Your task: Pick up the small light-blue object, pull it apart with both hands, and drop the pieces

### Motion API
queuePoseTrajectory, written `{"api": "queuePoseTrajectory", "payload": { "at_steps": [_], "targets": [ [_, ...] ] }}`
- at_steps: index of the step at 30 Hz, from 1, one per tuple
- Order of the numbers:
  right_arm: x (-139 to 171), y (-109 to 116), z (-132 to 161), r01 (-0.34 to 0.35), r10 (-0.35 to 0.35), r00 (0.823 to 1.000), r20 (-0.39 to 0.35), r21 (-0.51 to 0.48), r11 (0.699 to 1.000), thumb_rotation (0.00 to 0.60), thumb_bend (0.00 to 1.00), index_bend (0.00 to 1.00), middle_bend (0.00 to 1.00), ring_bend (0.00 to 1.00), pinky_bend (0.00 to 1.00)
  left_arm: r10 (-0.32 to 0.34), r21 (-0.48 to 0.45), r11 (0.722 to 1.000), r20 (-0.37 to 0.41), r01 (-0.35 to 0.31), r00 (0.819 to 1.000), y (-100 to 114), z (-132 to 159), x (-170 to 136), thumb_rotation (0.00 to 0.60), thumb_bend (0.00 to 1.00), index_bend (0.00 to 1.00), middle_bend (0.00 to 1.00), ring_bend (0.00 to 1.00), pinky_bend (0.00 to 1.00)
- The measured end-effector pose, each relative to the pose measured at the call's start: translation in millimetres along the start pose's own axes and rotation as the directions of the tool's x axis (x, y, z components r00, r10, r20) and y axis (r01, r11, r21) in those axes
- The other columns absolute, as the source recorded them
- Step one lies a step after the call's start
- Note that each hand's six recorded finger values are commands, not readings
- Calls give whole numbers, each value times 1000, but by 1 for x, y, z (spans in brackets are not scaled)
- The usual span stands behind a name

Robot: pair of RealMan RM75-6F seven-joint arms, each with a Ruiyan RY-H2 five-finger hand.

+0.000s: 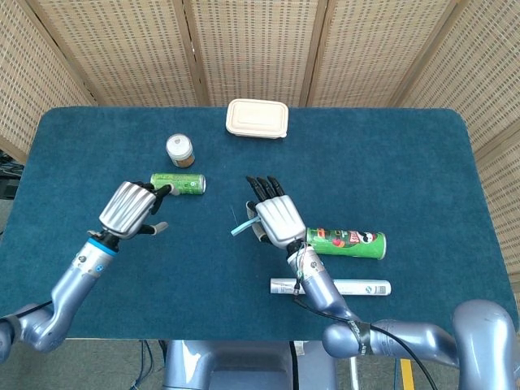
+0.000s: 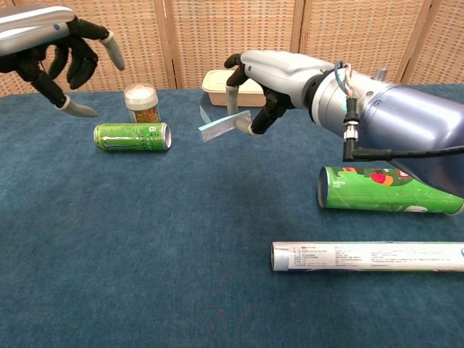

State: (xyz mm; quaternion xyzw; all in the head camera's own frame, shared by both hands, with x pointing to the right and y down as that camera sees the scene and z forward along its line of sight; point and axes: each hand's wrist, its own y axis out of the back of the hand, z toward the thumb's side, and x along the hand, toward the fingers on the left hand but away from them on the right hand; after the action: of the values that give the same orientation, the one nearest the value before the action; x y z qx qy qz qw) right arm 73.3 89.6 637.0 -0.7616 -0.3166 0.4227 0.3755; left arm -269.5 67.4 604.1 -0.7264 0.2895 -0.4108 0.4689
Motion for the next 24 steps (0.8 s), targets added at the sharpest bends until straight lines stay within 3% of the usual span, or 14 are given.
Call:
{"api": "queuePoseTrajectory", "payload": {
  "at_steps": [6, 12, 19, 24],
  "targets": [
    [-1, -3, 6, -14, 14, 1000, 3, 7, 1000, 600, 605, 678, 41, 0, 0, -56, 13, 998, 12, 56, 998, -8, 20, 28, 600, 121, 351, 751, 634, 668],
    [-1, -4, 10, -19, 19, 1000, 13, 13, 1000, 600, 618, 678, 41, 0, 0, -111, 34, 993, 35, 110, 993, -17, 39, 46, 600, 2, 261, 889, 773, 806],
    [1, -1, 12, -19, 19, 999, 27, 18, 1000, 600, 620, 678, 44, 0, 0, -141, 71, 988, 54, 137, 989, -27, 58, 59, 600, 0, 234, 960, 833, 862],
    [3, 0, 13, -22, 22, 999, 27, 19, 1000, 600, 631, 678, 44, 0, 0, -149, 56, 988, 58, 146, 987, -33, 67, 64, 600, 72, 236, 974, 845, 873]
  ]
}}
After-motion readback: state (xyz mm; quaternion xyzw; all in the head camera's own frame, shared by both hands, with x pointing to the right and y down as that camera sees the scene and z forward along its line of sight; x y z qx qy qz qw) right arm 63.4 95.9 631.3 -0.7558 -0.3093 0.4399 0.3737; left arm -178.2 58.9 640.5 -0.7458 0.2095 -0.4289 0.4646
